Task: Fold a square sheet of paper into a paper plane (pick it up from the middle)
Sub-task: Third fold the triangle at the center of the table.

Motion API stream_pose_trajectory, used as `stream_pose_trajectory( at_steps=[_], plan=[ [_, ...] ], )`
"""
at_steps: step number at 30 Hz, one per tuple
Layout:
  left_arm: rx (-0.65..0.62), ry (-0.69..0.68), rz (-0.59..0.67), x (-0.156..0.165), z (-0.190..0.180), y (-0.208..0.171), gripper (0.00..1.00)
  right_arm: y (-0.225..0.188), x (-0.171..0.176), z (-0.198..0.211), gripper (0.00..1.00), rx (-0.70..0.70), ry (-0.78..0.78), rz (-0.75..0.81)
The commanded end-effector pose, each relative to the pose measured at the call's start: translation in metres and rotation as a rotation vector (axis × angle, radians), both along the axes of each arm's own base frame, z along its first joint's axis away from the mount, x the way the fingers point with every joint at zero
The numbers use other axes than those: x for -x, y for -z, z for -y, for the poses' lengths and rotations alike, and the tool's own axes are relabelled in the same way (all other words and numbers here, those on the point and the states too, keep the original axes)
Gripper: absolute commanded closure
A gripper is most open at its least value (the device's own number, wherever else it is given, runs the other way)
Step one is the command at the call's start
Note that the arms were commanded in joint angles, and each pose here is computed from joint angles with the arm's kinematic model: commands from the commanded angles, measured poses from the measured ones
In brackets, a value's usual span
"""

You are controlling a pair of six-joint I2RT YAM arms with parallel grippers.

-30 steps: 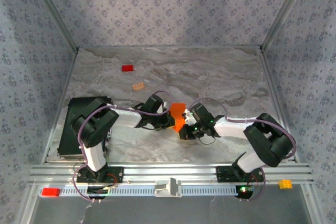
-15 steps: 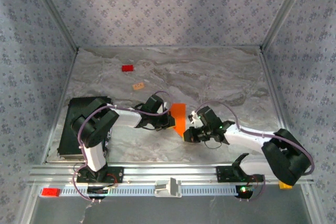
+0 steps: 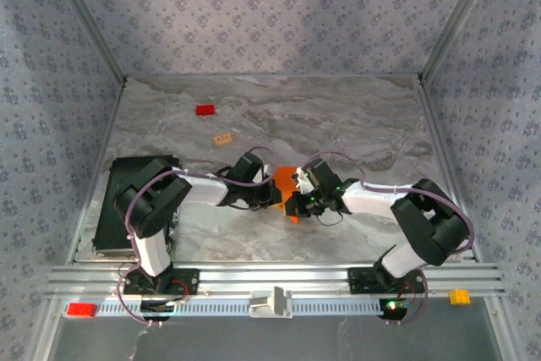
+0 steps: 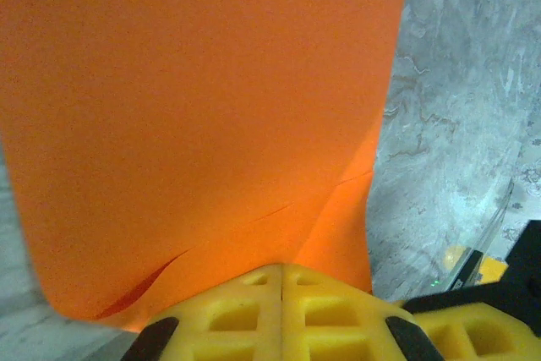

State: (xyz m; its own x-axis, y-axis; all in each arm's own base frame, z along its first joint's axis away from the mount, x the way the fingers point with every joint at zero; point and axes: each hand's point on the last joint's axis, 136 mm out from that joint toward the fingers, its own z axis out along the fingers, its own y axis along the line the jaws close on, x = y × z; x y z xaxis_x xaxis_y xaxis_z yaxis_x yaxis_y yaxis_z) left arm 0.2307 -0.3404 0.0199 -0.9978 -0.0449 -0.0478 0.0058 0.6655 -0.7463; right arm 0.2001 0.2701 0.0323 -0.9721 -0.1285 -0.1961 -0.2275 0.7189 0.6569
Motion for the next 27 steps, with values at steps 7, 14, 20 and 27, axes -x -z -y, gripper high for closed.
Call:
stream_pose_trajectory(
  at_steps=[7,14,20,27],
  plan=[
    [-0.055,0.014,-0.021,0.003,-0.004,0.011,0.98,0.035,0.029,0.031,0.97,0.043,0.056,-0.128],
    [-0.016,0.037,0.062,-0.013,0.01,-0.03,0.95,0.037,0.026,0.037,0.98,0.081,0.077,-0.128],
    [-0.019,0.048,0.067,-0.005,0.012,-0.037,0.93,0.04,0.026,0.041,0.99,0.097,0.095,-0.131],
    [-0.044,0.081,0.019,0.015,0.017,-0.017,0.95,0.041,0.025,0.042,0.99,0.098,0.105,-0.128]
  ],
)
